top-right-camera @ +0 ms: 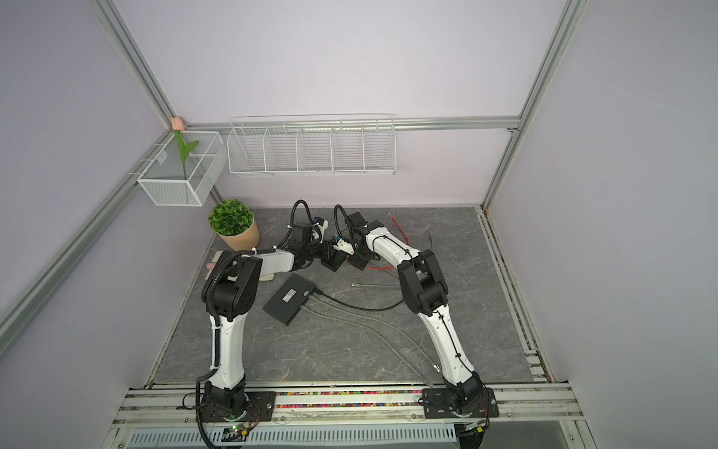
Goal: Insert the plug into the switch port
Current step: 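Hold the red plug pressed into the port while the left gripper steadies the switch, then release the red plug with the right gripper while the left gripper moves inward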
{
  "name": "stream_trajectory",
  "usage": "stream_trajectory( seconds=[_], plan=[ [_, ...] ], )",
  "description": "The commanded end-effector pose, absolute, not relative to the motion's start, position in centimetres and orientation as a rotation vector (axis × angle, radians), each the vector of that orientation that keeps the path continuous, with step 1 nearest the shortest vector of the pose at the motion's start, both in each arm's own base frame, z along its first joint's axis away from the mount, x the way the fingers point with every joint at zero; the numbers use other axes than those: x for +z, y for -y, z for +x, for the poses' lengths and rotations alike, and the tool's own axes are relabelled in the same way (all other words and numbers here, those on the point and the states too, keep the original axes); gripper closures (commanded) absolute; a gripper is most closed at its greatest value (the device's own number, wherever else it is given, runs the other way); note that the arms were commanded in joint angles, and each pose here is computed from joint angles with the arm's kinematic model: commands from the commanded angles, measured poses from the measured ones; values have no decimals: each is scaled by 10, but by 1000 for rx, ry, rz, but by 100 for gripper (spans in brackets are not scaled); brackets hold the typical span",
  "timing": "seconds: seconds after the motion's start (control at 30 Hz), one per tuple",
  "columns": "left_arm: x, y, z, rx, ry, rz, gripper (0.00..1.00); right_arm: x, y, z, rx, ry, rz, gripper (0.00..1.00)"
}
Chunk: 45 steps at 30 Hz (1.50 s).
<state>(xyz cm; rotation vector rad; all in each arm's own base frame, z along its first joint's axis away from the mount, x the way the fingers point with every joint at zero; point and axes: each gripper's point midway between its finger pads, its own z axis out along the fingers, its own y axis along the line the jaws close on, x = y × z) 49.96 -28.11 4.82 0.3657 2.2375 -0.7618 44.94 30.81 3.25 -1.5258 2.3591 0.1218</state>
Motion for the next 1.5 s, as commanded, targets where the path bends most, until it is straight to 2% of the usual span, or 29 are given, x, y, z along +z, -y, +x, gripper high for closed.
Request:
stream_trajectory(
  seconds=[0.0, 0.23, 0.4, 0.47, 0.5, 0.57, 0.67, 0.83, 0.93, 1.1, 1.3, 1.47],
  plan=[
    [-12, 354, 393, -1037, -2472, 652, 75, 126, -393, 478, 354, -1905, -1420, 93],
    [-17, 354, 392, -1024, -2486, 643, 75, 120, -396, 479, 368, -1919, -1429, 93],
    [4, 336, 412, -1031, -2433, 538, 76, 121, -389, 481, 319, -1931, -1440, 92],
    [19, 324, 424, -1031, -2400, 486, 76, 122, -385, 481, 291, -1935, -1454, 89],
    [26, 320, 429, -1028, -2386, 468, 73, 122, -382, 482, 279, -1943, -1460, 84],
    [44, 311, 440, -1016, -2355, 437, 55, 124, -376, 481, 272, -1963, -1475, 76],
    [70, 297, 452, -987, -2315, 412, 42, 128, -370, 478, 270, -1990, -1498, 69],
    [117, 261, 464, -934, -2233, 340, 37, 147, -360, 462, 262, -2032, -1531, 64],
    [144, 240, 458, -886, -2165, 293, 36, 158, -350, 439, 272, -2080, -1570, 64],
    [167, 230, 433, -912, -2075, 266, 35, 144, -325, 385, 253, -2220, -1603, 62],
    [158, 234, 400, -1014, -2030, 263, 36, 126, -304, 357, 245, -2222, -1475, 58],
    [138, 250, 371, -1062, -2041, 302, 36, 84, -286, 346, 233, -2339, -1443, 60]
  ],
)
